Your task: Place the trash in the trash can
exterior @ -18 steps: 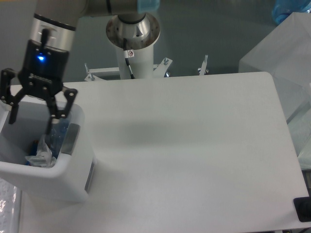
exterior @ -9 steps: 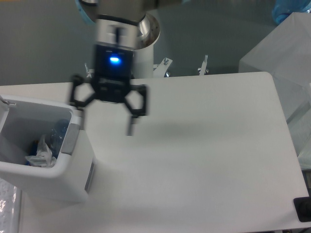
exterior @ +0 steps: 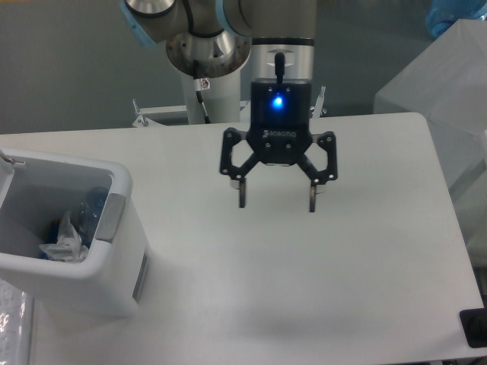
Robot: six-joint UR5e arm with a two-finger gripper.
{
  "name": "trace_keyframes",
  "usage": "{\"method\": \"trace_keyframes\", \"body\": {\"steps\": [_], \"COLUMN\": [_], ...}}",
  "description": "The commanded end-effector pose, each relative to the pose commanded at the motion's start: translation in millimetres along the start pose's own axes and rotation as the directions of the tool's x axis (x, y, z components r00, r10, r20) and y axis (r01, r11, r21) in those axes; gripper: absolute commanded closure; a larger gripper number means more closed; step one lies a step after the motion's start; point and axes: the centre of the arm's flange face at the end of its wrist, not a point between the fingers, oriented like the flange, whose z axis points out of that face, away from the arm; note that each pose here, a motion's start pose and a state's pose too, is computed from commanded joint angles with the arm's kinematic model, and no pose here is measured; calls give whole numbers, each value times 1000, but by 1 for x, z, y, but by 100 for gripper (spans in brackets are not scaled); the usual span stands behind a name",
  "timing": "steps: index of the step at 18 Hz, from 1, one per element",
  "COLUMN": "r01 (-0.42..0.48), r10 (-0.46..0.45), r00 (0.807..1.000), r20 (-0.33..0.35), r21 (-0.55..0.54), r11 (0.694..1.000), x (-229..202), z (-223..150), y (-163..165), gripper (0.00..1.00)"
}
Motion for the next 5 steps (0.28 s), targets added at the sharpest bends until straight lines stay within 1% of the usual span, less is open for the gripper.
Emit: {"method": "trace_keyframes", "body": {"steps": [2,3,5], "r01": [-95,-111,-114], "r10": [96,114,117], "r00": [995,993,992], "r20": [20,29,38], "r21": [-67,-89,-90], "r11": [993,990,989], "x": [1,-1,0], "z": [-4,-5,-11], "y": [8,10,9], "gripper": [0,0,0]}}
